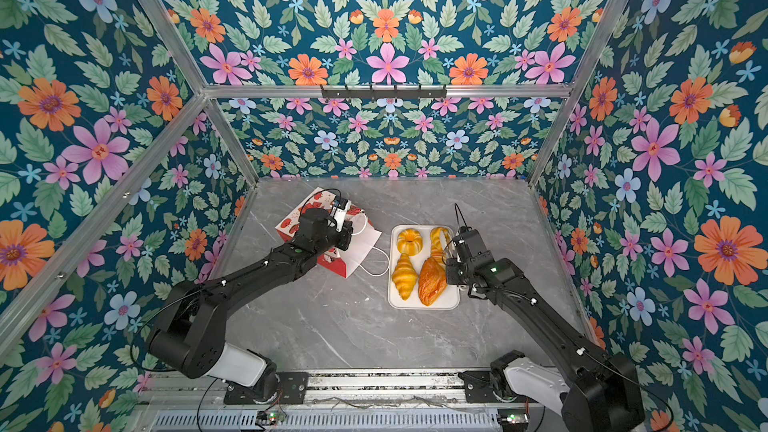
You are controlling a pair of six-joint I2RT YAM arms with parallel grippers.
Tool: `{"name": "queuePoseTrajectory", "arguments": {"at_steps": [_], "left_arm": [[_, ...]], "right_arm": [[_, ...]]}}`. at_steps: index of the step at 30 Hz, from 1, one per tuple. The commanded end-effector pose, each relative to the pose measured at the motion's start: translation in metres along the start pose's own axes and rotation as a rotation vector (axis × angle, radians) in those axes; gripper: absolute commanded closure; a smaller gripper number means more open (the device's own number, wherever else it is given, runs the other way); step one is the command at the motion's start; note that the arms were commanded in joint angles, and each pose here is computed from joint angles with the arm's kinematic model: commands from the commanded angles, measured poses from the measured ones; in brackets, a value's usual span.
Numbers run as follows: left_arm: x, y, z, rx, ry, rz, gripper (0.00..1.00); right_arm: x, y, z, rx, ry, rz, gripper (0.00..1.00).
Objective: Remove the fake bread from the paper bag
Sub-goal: 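Lower the yellow striped bun onto the tray end farthest from the robot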
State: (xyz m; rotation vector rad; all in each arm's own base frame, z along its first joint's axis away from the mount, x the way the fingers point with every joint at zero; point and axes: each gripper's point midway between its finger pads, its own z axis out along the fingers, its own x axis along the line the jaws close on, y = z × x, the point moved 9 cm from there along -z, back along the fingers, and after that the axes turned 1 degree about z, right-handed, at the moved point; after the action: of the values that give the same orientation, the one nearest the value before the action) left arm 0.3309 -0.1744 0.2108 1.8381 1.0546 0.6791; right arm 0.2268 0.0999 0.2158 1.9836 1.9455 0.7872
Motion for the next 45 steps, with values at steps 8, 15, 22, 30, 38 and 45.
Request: {"name": "queuePoseTrajectory", "arguments": {"at_steps": [8, 15, 22, 30, 38, 45], "left_arm": [[0.005, 0.004, -0.007, -0.04, 0.007, -0.016, 1.0], [0.007, 0.003, -0.004, -0.045, 0.004, -0.025, 1.0], [0.009, -0.001, -0.002, -0.042, -0.003, -0.034, 1.0], [0.01, -0.001, -0.003, -0.045, -0.003, -0.036, 1.0], [0.011, -0.001, -0.004, -0.047, -0.006, -0.038, 1.0], [0.011, -0.001, -0.005, -0.048, -0.01, -0.039, 1.0]], "right_arm": [[0.018, 0.037, 0.02, 0.012, -0.006, -0.043, 0.79], [0.027, 0.047, 0.024, 0.025, 0.03, -0.039, 0.79], [0.024, 0.03, 0.044, 0.099, 0.037, 0.003, 0.79], [0.011, 0.009, 0.048, 0.148, -0.018, 0.032, 0.8], [0.0, -0.002, 0.035, 0.152, -0.084, 0.022, 0.8], [0.004, 0.004, 0.032, 0.097, -0.018, 0.035, 0.8]]}}
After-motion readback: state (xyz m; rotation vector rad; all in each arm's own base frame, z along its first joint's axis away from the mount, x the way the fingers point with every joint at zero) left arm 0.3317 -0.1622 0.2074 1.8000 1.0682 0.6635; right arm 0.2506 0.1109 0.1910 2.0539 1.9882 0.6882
